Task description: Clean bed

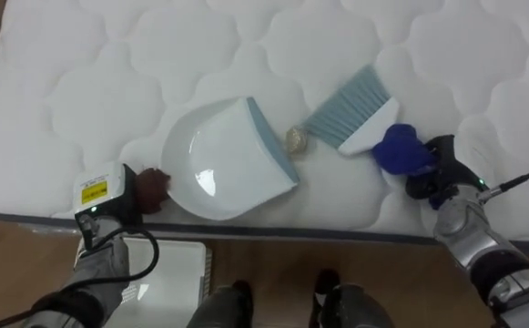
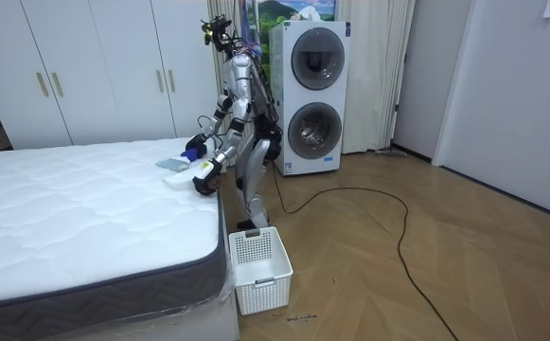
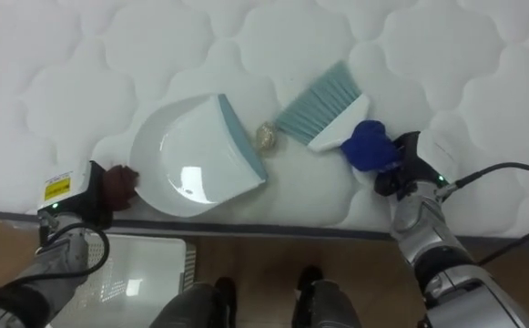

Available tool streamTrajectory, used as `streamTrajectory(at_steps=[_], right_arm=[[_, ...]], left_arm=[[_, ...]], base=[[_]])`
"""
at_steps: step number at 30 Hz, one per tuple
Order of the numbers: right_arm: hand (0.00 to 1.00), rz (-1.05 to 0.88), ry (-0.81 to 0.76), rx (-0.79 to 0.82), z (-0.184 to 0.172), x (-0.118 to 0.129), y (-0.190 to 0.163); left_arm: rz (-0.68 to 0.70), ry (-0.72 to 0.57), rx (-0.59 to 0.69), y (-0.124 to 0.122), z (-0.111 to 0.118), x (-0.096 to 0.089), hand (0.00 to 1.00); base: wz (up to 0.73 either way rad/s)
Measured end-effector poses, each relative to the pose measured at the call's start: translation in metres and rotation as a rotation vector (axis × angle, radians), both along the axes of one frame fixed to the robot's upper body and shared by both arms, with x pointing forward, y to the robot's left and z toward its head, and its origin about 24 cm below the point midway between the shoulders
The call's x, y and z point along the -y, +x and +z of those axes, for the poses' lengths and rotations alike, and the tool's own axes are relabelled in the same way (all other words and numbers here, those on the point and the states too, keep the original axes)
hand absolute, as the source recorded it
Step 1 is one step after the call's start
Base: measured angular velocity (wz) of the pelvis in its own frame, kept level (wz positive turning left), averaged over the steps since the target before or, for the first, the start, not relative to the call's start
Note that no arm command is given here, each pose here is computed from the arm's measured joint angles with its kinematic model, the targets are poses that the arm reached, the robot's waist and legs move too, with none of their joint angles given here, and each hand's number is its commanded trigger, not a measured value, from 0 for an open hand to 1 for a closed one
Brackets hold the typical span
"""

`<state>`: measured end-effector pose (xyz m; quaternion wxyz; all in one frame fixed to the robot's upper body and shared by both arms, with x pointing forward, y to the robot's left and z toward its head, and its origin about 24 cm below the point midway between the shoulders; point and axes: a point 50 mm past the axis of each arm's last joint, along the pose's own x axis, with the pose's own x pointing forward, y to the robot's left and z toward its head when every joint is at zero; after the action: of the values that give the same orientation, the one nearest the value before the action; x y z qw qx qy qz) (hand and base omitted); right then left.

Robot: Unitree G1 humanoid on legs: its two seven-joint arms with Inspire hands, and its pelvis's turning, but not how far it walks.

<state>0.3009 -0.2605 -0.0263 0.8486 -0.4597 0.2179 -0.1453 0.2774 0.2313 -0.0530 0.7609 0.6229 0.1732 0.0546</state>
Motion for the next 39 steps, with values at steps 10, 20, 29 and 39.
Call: streamTrajectory(at_steps=[10, 20, 29, 39], right_arm=[[1.00, 0.037, -0.107, -0.002, 0.012, 0.011, 0.005], [1.00, 0.154, -0.397, -0.024, 0.025, 0.016, 0.012], [1.00, 0.227, -0.576, -0.047, 0.033, 0.015, 0.017], [1.00, 0.334, -0.861, -0.069, 0.053, 0.014, 0.031]], left_arm=[[-0.032, 0.070, 0.016, 0.006, 0.007, -0.005, 1.00], [-0.092, 0.232, 0.032, 0.015, 0.022, -0.015, 1.00], [-0.088, 0.260, 0.028, 0.016, 0.023, -0.015, 1.00], [-0.089, 0.296, 0.046, 0.022, 0.032, -0.018, 1.00]], base=[[0.03], [0.00], [-0.01], [0.00]])
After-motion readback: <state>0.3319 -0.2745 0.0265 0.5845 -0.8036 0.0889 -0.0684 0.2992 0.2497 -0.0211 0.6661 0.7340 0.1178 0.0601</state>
